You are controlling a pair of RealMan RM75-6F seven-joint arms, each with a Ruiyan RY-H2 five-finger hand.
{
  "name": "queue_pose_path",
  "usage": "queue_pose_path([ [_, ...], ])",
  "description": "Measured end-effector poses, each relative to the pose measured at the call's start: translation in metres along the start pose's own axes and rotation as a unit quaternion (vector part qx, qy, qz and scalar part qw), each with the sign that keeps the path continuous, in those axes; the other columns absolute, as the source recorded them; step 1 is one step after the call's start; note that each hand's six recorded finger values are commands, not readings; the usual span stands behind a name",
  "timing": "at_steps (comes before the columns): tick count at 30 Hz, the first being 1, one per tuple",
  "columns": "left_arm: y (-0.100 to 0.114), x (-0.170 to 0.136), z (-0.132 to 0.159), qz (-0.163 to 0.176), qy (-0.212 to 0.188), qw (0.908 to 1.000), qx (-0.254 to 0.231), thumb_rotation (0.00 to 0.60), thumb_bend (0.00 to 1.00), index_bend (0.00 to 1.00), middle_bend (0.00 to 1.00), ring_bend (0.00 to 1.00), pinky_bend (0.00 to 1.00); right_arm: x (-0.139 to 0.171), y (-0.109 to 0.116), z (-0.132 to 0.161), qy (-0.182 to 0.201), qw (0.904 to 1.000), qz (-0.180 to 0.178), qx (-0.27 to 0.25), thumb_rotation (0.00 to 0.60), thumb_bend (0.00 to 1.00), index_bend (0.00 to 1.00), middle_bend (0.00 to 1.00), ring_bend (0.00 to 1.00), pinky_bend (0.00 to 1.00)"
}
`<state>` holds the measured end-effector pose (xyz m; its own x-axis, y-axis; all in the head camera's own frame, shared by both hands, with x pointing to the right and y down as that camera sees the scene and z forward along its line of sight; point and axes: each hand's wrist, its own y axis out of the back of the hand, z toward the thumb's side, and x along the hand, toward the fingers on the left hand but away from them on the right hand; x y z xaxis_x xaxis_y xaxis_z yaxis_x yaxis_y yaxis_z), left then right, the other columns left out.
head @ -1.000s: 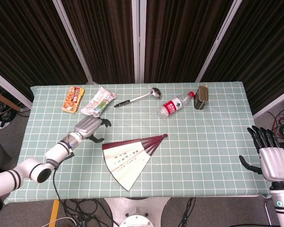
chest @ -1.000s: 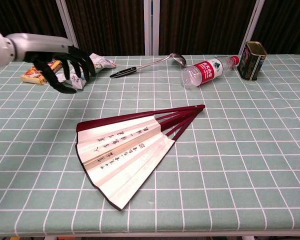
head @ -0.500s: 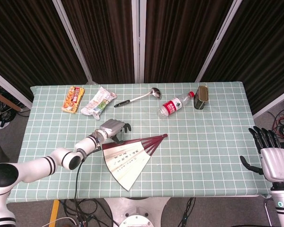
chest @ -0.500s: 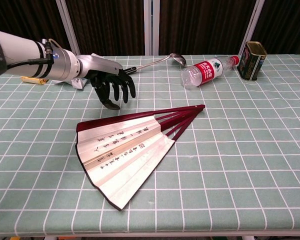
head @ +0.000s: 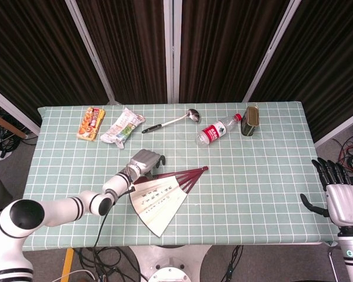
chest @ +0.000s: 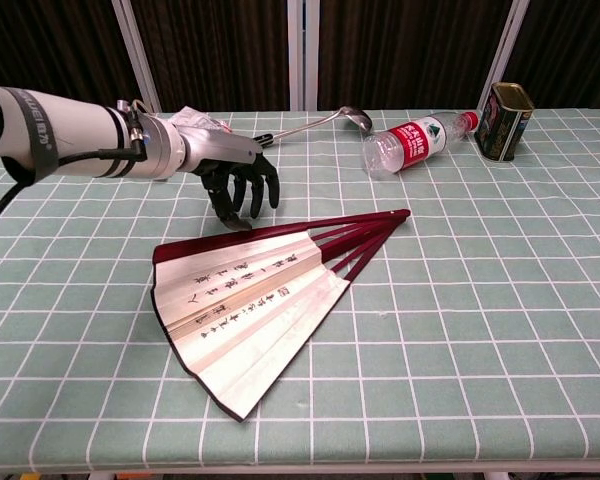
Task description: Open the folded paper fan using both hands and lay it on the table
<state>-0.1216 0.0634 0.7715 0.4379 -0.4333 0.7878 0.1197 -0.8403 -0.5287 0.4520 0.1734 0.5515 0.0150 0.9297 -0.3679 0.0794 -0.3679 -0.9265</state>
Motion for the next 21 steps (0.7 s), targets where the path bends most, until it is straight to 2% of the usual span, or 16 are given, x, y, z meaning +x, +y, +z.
queue_pose_path([
  [9, -0.016, 0.004, 0.017, -0.001, 0.006, 0.9999, 0.010, 0.600, 0.31, 0.34, 0.43, 0.46, 0.55, 0.003, 0.001, -0.005, -0.009, 0.9999, -0.004, -0.002, 0.446, 0.23, 0.00, 0.04, 0.00, 0.00],
  [14, -0.022, 0.004, 0.027, -0.008, 0.000, 1.0000, -0.002, 0.600, 0.31, 0.34, 0.43, 0.46, 0.55, 0.005, -0.001, -0.007, -0.013, 0.9999, -0.002, -0.004, 0.446, 0.23, 0.00, 0.04, 0.00, 0.00],
  [21, -0.013, 0.002, 0.034, 0.004, -0.007, 1.0000, -0.004, 0.600, 0.31, 0.34, 0.42, 0.46, 0.54, 0.004, -0.002, -0.010, -0.016, 0.9999, 0.000, -0.006, 0.447, 0.23, 0.00, 0.04, 0.00, 0.00],
])
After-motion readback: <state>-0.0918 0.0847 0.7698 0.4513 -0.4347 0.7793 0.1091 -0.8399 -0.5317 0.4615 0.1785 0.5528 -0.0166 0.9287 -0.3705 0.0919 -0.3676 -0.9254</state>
